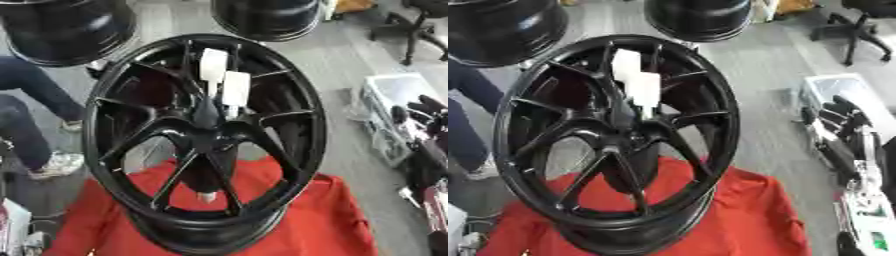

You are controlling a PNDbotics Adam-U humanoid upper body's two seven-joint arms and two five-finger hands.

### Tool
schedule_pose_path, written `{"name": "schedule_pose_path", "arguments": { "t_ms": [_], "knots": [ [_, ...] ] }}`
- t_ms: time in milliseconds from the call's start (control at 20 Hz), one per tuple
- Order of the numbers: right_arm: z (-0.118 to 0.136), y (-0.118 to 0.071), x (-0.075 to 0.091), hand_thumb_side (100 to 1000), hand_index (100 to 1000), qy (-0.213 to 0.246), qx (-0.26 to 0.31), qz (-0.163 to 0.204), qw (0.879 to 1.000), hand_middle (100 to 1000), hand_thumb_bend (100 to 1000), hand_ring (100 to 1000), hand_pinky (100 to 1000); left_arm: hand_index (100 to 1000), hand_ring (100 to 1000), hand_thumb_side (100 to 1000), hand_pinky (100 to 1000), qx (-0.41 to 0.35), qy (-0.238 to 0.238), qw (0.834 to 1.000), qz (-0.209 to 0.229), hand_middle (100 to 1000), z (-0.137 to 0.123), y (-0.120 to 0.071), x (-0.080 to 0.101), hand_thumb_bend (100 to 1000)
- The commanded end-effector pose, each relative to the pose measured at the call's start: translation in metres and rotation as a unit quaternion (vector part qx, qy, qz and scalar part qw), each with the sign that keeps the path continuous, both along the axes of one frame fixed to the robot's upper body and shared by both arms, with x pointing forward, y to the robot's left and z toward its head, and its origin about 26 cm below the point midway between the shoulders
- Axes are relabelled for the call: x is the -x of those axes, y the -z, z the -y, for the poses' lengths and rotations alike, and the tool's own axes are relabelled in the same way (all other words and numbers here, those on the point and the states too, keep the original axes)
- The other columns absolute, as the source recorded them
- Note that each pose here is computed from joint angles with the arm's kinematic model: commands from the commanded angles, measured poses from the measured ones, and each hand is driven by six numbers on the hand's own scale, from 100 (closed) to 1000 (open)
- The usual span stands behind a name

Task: Pull the pin out of the wheel hub.

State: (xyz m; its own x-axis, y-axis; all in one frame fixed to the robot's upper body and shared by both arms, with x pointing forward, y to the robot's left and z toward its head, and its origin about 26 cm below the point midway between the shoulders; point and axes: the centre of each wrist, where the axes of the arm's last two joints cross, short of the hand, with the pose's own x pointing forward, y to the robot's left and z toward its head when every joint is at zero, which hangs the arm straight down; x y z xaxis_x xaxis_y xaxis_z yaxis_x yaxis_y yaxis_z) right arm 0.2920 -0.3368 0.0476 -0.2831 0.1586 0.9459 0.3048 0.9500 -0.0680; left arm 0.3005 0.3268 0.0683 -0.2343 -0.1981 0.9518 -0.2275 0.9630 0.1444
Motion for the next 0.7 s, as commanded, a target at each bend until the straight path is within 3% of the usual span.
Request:
{"name": "schedule_pose_path", "arguments": {
  "t_ms": [50,450,700],
  "knots": [
    [0.008,-0.017,-0.003,379,832,-0.001,0.026,0.022,0.999,730,576,791,818,697,976,837,689,-0.003,0.004,1.000,0.014,781,0.000,-0.008,-0.001,273],
    [0.032,-0.061,-0.014,394,840,-0.003,0.096,0.066,0.993,739,574,798,820,696,976,837,689,-0.005,0.006,1.000,0.010,781,0.000,-0.006,0.000,274],
    [0.046,-0.113,-0.026,399,860,-0.039,0.189,0.107,0.975,762,587,816,826,696,977,836,689,-0.008,0.008,1.000,0.008,781,0.000,-0.006,0.000,274]
  ]
}}
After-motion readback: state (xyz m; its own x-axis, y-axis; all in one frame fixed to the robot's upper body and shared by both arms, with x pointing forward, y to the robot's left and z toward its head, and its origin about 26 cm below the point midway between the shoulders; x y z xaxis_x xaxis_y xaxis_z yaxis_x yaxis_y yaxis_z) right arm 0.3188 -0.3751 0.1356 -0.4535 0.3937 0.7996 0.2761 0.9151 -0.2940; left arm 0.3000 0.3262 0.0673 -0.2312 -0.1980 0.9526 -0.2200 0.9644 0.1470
